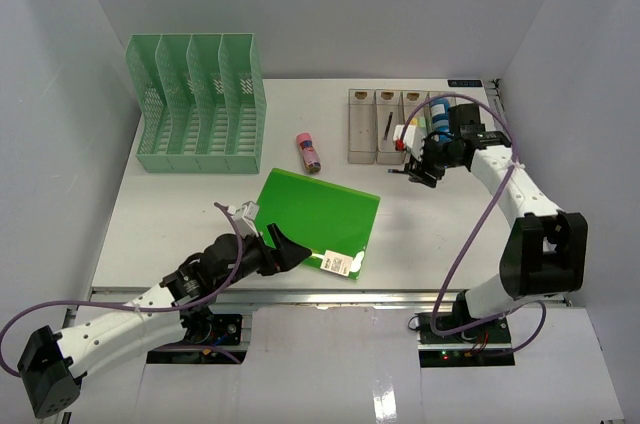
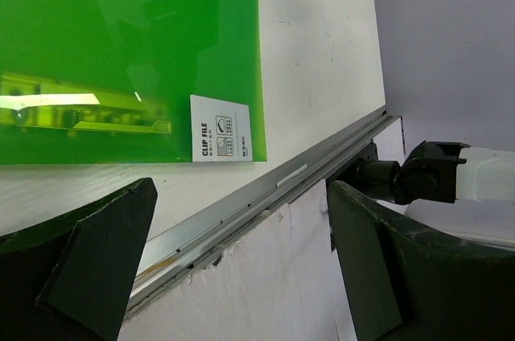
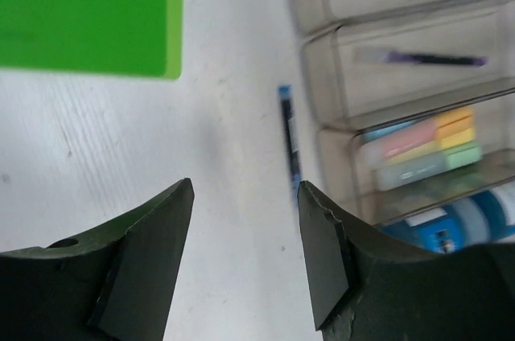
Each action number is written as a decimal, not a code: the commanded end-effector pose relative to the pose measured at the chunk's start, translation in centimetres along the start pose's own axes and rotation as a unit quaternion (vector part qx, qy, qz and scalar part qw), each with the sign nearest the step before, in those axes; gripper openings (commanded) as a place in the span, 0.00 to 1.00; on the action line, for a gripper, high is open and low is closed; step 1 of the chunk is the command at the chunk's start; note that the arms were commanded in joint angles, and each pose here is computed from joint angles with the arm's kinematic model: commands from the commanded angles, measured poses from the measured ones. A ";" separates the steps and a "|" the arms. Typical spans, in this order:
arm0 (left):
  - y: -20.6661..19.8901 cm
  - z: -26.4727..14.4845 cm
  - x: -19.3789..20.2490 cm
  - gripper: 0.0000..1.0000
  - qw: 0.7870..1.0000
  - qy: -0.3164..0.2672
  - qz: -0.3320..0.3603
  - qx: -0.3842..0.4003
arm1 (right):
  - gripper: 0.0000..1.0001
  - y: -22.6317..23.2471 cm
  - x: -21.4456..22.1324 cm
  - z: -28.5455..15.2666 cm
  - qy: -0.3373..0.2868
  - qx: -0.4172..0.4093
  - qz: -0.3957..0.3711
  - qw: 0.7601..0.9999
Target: Organize the desk
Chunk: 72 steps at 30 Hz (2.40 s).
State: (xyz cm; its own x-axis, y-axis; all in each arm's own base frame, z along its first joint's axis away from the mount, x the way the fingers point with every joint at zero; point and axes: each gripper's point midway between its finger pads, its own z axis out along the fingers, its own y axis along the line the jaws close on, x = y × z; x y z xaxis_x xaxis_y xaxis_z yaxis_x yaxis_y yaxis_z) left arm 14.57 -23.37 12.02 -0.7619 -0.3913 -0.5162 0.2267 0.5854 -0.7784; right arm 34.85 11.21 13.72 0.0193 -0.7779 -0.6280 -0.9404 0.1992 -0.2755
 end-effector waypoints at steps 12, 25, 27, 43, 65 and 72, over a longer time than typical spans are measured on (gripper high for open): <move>-0.1 0.6 0.5 0.98 1.000 0.014 -0.008 0.003 | 0.62 -3.6 7.4 4.8 0.167 -0.006 -0.020 0.986; -0.1 0.8 0.5 0.98 1.000 0.015 -0.007 0.001 | 0.61 -5.1 9.0 7.3 0.191 -0.005 -0.006 0.981; -0.1 0.8 0.6 0.98 1.000 0.017 -0.006 0.000 | 0.61 -4.9 9.5 7.7 0.196 -0.010 -0.004 0.981; -0.1 0.8 0.7 0.98 1.000 0.019 -0.010 0.000 | 0.42 -1.7 10.2 8.9 0.194 -0.091 0.035 0.976; -0.4 0.6 0.7 0.98 1.000 0.018 -0.007 0.012 | 0.15 4.7 9.5 7.4 0.184 -0.132 0.118 0.967; -1.0 0.5 0.3 0.98 1.000 0.013 0.000 0.021 | 0.08 5.1 5.2 6.6 0.112 -0.132 0.186 0.967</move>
State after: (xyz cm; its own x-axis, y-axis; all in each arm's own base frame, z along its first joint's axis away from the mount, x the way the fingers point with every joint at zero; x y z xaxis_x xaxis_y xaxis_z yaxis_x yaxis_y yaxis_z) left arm 14.33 -24.14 11.37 -0.7878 -0.3716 -0.4913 0.2197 0.5755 -0.7877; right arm 35.38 9.39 2.01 -0.2838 -0.8824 -0.3753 -0.9525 0.3046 0.0041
